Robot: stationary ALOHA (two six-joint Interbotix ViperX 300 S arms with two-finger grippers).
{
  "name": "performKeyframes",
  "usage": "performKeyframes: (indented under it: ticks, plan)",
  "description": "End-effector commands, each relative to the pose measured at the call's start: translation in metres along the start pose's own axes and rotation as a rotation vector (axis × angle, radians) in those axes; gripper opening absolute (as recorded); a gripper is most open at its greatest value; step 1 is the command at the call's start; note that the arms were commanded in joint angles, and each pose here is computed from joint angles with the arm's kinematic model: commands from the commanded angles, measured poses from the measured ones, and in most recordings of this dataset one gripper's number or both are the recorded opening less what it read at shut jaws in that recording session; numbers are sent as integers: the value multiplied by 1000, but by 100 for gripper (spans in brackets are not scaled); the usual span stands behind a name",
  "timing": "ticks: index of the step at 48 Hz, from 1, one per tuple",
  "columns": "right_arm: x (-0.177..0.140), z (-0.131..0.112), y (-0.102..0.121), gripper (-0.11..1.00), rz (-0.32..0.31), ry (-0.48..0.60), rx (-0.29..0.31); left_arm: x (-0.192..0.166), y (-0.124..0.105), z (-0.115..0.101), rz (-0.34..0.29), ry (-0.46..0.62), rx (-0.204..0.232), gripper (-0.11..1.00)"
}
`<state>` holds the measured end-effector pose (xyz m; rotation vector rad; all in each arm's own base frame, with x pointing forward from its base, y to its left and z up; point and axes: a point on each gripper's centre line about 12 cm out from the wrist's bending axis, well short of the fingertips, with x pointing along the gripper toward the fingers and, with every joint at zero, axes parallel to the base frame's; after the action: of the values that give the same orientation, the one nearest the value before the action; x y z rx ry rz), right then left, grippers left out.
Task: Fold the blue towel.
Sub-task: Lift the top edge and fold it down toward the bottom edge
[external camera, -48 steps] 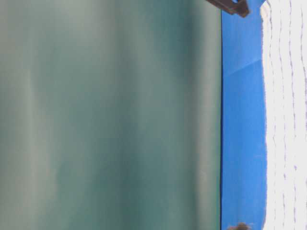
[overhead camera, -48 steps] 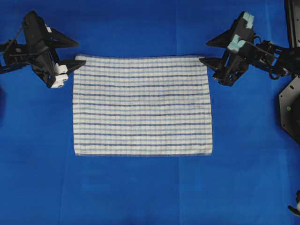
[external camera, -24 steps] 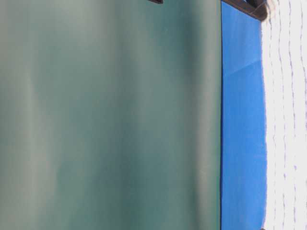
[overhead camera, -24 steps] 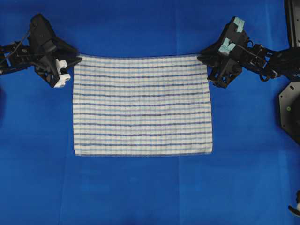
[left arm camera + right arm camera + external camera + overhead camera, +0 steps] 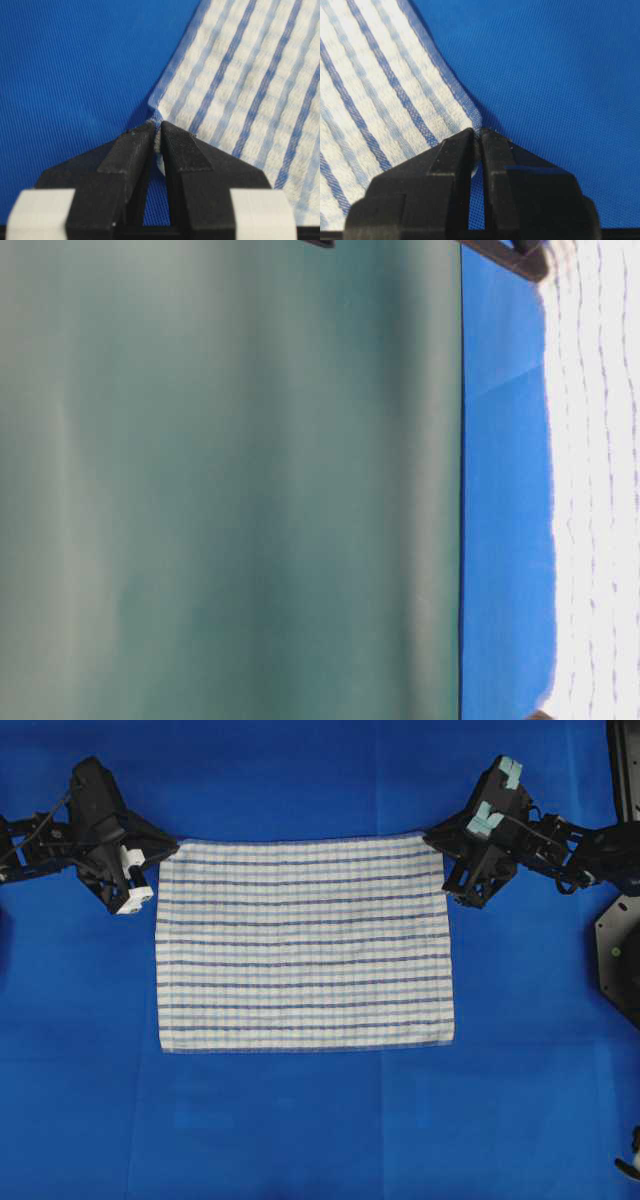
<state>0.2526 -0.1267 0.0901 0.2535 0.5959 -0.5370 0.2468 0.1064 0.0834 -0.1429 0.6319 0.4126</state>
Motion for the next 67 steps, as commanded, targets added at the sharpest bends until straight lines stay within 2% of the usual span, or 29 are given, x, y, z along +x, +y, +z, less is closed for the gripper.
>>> performKeyframes:
  ticks: [1, 6, 12, 19, 26, 30, 40, 54, 62, 67]
  plan:
    - [-9, 15, 2, 5, 10, -50, 4, -7, 0, 18, -2, -44, 11, 5]
    - [-17, 23, 3, 5, 18, -58, 7, -15, -1, 27, -5, -45, 28, 5]
    - [-21, 24, 4, 5, 22, -50, 9, -23, -1, 37, -7, -61, 28, 5]
    - [-21, 22, 6, 5, 27, -37, 8, -26, -4, 37, -15, -63, 30, 5]
    - [-25, 20, 15, 5, 58, -34, -8, -30, -16, 37, -54, -58, 46, 5]
    - [-31, 18, 25, 5, 88, -22, -7, -35, -27, 36, -91, -51, 58, 5]
    - [-52, 7, 48, 5, 170, 10, 35, -54, -62, 32, -216, -67, 44, 5]
    - [-86, -4, 87, 5, 334, 30, 69, -77, -109, 24, -398, -68, 49, 5]
    - [-99, -12, 107, 5, 413, 76, 66, -85, -130, 18, -473, -50, 70, 5]
    - [-103, -17, 115, 5, 442, 92, 65, -89, -139, 17, -506, -50, 79, 5]
